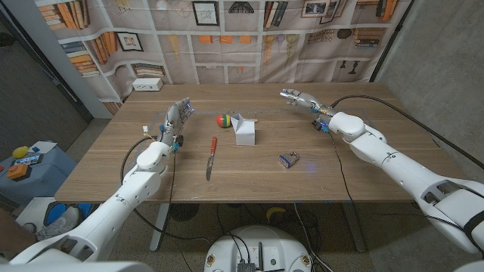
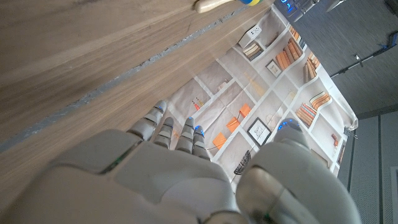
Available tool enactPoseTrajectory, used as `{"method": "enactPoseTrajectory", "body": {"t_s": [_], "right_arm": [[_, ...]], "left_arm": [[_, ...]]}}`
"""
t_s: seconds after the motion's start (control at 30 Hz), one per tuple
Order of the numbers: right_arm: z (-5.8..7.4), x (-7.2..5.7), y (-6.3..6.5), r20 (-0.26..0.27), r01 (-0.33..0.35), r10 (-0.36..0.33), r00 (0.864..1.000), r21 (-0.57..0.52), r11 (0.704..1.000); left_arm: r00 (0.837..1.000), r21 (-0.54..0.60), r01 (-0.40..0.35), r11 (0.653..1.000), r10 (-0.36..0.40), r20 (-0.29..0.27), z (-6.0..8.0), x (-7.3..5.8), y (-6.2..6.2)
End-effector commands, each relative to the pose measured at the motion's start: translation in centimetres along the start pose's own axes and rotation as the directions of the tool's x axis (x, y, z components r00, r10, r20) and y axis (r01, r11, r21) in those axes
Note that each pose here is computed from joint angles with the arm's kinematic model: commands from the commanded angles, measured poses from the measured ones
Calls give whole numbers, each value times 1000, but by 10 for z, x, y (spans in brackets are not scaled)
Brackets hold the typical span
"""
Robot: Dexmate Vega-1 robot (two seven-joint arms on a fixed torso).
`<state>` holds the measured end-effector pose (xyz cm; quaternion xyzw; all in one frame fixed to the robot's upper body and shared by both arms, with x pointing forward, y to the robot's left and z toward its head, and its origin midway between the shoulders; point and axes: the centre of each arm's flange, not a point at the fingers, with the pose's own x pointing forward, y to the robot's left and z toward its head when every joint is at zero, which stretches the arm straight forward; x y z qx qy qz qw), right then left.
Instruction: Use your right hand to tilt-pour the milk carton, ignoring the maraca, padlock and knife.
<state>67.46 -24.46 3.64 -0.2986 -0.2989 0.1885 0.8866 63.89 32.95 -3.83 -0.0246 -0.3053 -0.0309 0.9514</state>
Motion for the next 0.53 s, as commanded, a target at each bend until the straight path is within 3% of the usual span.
{"method": "enactPoseTrajectory", "body": {"t_s": [0.03,0.2,0.53], "right_arm": [[-11,-10,-12,-25,74,-71,997,110,991],[-17,-18,-18,-34,129,-126,992,146,981],[-27,-36,-20,-55,209,-201,978,220,953]], "left_arm": [[997,4,-74,997,74,33,1,-13,6],[996,-12,-79,997,80,28,-3,-18,7],[997,-32,-63,997,65,45,-4,-12,1]]}}
